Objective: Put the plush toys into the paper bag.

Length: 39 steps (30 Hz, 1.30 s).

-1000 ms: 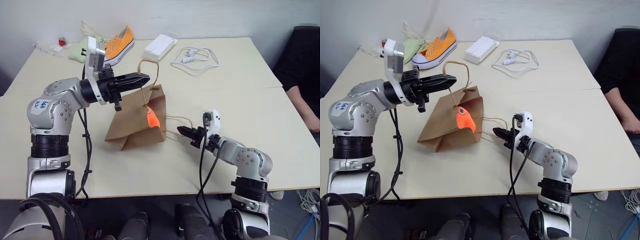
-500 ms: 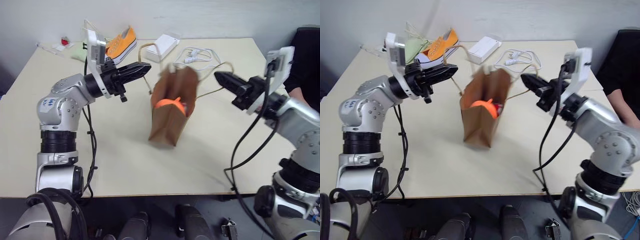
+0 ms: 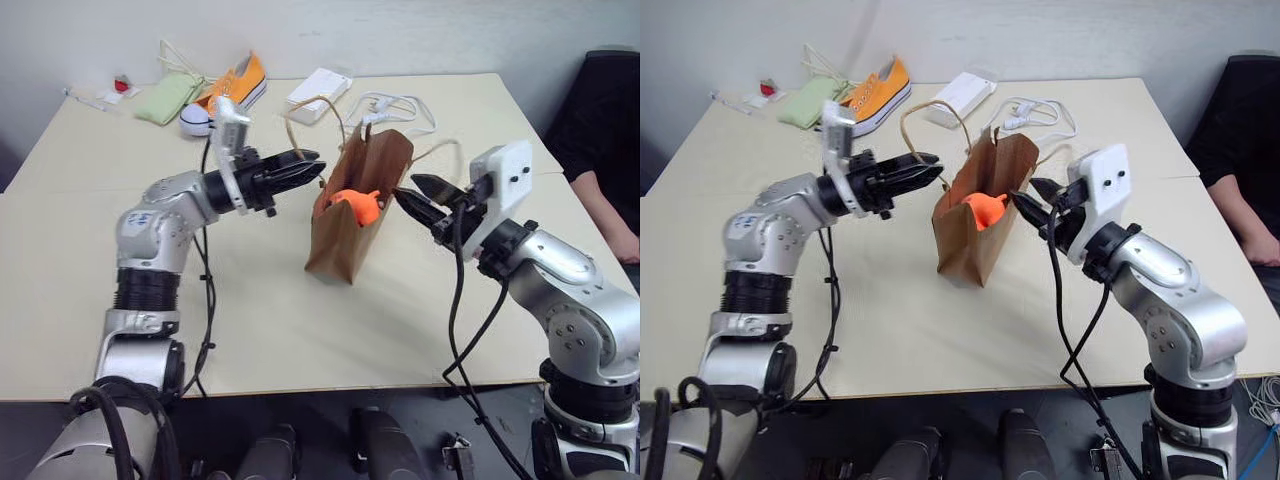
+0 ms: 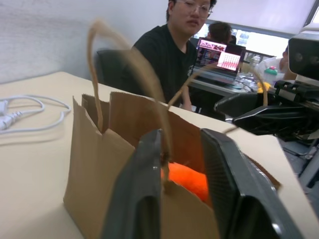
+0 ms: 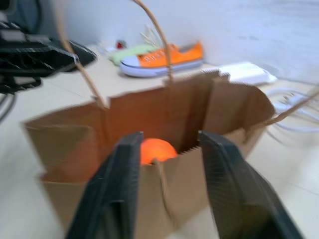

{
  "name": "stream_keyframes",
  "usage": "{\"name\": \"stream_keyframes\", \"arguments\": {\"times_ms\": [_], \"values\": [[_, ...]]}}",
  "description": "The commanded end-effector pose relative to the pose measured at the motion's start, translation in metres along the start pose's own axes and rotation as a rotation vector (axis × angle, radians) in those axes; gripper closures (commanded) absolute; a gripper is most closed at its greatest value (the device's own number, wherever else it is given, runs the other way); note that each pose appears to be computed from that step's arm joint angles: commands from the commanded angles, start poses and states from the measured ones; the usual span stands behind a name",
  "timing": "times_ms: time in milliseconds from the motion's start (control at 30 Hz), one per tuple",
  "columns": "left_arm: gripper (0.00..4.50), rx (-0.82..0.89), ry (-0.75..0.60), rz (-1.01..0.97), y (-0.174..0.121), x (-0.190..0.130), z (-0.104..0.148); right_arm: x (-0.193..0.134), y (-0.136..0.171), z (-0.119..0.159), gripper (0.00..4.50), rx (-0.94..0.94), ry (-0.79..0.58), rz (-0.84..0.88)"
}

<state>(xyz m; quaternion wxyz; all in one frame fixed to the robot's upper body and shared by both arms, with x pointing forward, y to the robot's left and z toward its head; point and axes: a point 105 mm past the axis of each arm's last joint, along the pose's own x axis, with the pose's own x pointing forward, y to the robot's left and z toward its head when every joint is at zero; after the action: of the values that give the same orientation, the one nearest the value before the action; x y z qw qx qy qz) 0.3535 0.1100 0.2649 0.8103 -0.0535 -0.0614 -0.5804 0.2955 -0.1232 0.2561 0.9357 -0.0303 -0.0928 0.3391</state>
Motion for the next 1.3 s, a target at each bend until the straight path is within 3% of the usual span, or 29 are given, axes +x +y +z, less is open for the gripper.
{"name": "stream_keyframes", "arguments": {"times_ms": [33,167,233,400,500,600,833,867,1300], "values": [[1.99,0.017,-0.007,-0.038,-0.018,-0.024,0.017,-0.02,0.008,0.021,1.39,-0.02,-0.064,0.036],[0.69,0.001,0.059,-0.018,-0.031,-0.041,0.005,-0.034,0.006,0.025,0.0,0.0,-0.049,0.026],[0.03,0.011,0.108,0.006,-0.035,-0.044,-0.009,-0.044,0.008,0.013,0.0,-0.009,0.032,0.041],[0.03,0.064,0.193,0.067,-0.031,-0.033,-0.047,-0.048,0.013,-0.03,0.0,0.0,0.21,0.069],[0.0,0.081,0.164,0.032,-0.032,-0.015,-0.061,-0.026,0.011,-0.067,0.61,-0.048,0.285,0.058],[0.0,0.108,0.139,0.008,-0.031,0.0,-0.066,-0.007,0.008,-0.085,1.69,-0.13,0.304,0.05],[0.0,0.165,0.157,0.013,-0.027,0.02,-0.084,0.022,0.0,-0.092,4.31,-0.238,0.26,0.031],[0.0,0.166,0.155,0.009,-0.027,0.021,-0.085,0.024,-0.001,-0.091,4.47,-0.239,0.254,0.031],[0.0,0.179,0.081,0.13,-0.013,0.044,-0.081,0.037,0.005,-0.096,4.47,-0.261,0.24,0.07]]}}
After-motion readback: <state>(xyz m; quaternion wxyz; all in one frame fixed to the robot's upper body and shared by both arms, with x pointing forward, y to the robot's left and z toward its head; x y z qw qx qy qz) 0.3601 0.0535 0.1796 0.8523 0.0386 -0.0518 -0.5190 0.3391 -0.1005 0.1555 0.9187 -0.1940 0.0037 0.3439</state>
